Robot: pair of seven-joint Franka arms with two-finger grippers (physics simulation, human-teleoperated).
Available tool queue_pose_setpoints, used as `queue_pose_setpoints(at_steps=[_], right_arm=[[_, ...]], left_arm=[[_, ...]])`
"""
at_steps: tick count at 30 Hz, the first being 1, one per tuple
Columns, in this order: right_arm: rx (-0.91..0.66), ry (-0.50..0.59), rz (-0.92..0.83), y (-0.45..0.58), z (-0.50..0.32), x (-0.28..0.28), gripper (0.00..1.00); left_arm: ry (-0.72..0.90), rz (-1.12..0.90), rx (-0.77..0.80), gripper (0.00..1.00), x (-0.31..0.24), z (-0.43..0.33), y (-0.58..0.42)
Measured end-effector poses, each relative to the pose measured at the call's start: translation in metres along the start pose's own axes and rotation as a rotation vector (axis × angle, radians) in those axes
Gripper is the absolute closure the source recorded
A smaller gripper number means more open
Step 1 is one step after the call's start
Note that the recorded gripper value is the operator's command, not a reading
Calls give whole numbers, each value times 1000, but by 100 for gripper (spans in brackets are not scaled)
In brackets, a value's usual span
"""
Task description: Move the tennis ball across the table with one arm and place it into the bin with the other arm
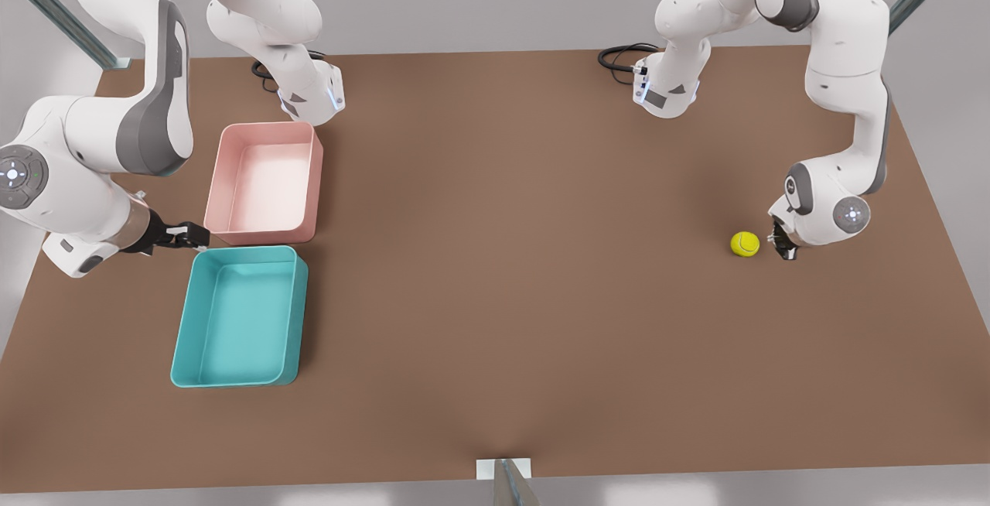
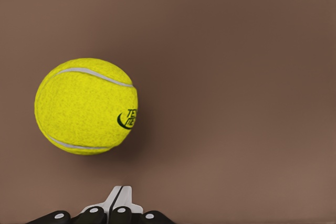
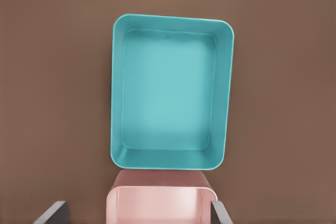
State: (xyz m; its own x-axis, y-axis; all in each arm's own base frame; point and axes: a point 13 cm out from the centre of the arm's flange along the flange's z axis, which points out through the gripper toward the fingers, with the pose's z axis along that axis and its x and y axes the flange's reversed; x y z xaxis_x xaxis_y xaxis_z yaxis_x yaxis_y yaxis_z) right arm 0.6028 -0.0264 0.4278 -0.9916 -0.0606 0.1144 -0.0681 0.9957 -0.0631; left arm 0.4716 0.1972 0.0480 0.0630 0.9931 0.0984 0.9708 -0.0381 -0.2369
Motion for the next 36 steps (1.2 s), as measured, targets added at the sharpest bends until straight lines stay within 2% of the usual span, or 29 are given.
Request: queue_pose_setpoints(at_steps=[10,12,14,17,18,20,22,24,26,29,32,36], right_arm=[[0,4,-2,0,1,0,0],[-1,5,-3,0,1,0,0],[-1,5,-4,0,2,0,0],[-1,6,-6,1,2,0,0],[-1,6,-6,1,2,0,0],[-2,6,-6,0,2,0,0],[-4,6,-6,1,2,0,0],[-7,6,-6,1,2,0,0],[-10,10,-8,3,5,0,0],[-49,47,-44,34,34,-20,0],[-64,64,-164,130,65,-43,0],[-61,51,-213,202,105,-60,0]], left_arm=[[5,56,9,79,-11,3,3],[22,114,4,79,-46,-3,15],[52,201,-14,79,-112,-22,33],[37,261,-82,79,-249,-77,49],[9,222,-88,79,-273,-88,50],[-43,85,-109,79,-276,-119,66],[-101,-113,-242,78,-234,-245,132],[-156,-294,-335,0,-195,-370,149],[-191,-457,-309,0,-177,-425,125],[-216,-644,-234,0,-195,-475,74],[-207,-815,-127,0,-206,-480,44],[-177,-1007,-14,0,-211,-472,18]])
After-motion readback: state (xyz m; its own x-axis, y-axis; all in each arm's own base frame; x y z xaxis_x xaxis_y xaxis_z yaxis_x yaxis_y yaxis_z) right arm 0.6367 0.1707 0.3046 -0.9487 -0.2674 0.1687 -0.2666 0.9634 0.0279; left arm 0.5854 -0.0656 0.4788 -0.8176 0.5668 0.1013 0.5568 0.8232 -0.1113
